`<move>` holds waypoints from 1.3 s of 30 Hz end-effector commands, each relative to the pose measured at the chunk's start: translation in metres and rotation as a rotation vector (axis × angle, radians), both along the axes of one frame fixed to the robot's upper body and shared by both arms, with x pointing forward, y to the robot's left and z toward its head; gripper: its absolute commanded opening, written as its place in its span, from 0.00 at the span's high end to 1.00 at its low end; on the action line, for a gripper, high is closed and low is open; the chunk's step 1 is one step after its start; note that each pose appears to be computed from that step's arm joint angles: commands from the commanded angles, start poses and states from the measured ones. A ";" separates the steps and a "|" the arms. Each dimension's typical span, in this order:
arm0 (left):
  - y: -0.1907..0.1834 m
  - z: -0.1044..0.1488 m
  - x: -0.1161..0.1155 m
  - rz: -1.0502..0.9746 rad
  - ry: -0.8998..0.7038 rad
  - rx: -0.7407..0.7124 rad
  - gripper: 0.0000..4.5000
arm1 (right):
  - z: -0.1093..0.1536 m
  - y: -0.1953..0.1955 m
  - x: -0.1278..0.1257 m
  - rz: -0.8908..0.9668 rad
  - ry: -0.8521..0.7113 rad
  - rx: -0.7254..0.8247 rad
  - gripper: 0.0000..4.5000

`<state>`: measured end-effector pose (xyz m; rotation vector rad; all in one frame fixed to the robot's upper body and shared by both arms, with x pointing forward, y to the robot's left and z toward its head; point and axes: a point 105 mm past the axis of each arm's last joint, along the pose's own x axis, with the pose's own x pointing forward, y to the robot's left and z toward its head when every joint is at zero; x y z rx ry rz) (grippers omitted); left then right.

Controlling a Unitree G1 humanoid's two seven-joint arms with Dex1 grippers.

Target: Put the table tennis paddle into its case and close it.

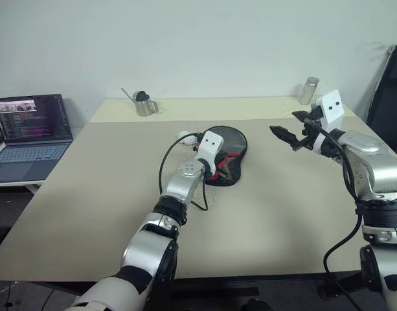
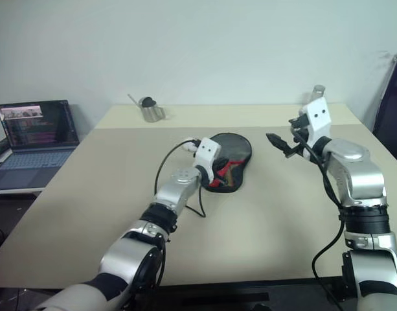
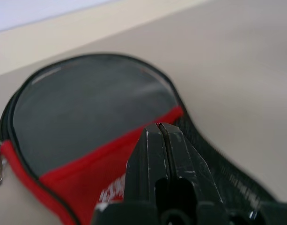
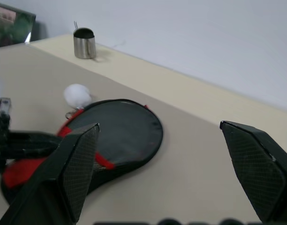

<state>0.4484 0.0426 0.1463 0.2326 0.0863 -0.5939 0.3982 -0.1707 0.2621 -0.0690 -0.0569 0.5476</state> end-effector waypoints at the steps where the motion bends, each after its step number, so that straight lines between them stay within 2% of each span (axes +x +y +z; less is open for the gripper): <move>1: 0.015 0.044 -0.005 -0.083 -0.135 -0.050 0.99 | -0.004 0.007 0.001 0.007 0.146 0.274 0.00; 4: 0.031 0.061 -0.020 -0.204 -0.166 -0.045 0.99 | -0.032 0.012 0.009 -0.046 0.325 0.401 0.00; 8: 0.076 0.079 -0.054 -0.333 -0.136 -0.057 0.99 | -0.056 0.030 0.015 -0.041 0.491 0.595 0.00; 11: 0.110 0.079 -0.084 -0.400 -0.065 -0.042 0.99 | -0.075 0.043 0.020 -0.053 0.586 0.662 0.00; 14: 0.129 0.074 -0.093 -0.358 -0.004 -0.043 0.99 | -0.083 0.049 0.022 -0.049 0.647 0.738 0.00; 17: 0.144 0.065 -0.104 -0.323 0.057 -0.039 0.81 | -0.096 0.055 0.025 -0.057 0.707 0.778 0.00; 21: 0.151 0.053 -0.123 -0.307 0.116 -0.033 0.50 | -0.114 0.068 0.025 -0.055 0.772 0.774 0.00; 26: 0.155 0.041 -0.133 -0.265 0.131 0.034 0.12 | -0.128 0.078 0.030 -0.073 0.810 0.767 0.00; 30: 0.161 0.039 -0.141 -0.244 0.148 0.055 0.12 | -0.138 0.092 0.032 -0.062 0.850 0.779 0.00; 36: 0.167 0.040 -0.148 -0.214 0.160 0.047 0.12 | -0.138 0.118 0.034 -0.007 0.873 0.787 0.00; 39: 0.171 0.045 -0.148 -0.179 0.168 0.017 0.00 | -0.135 0.131 0.033 0.032 0.875 0.784 0.00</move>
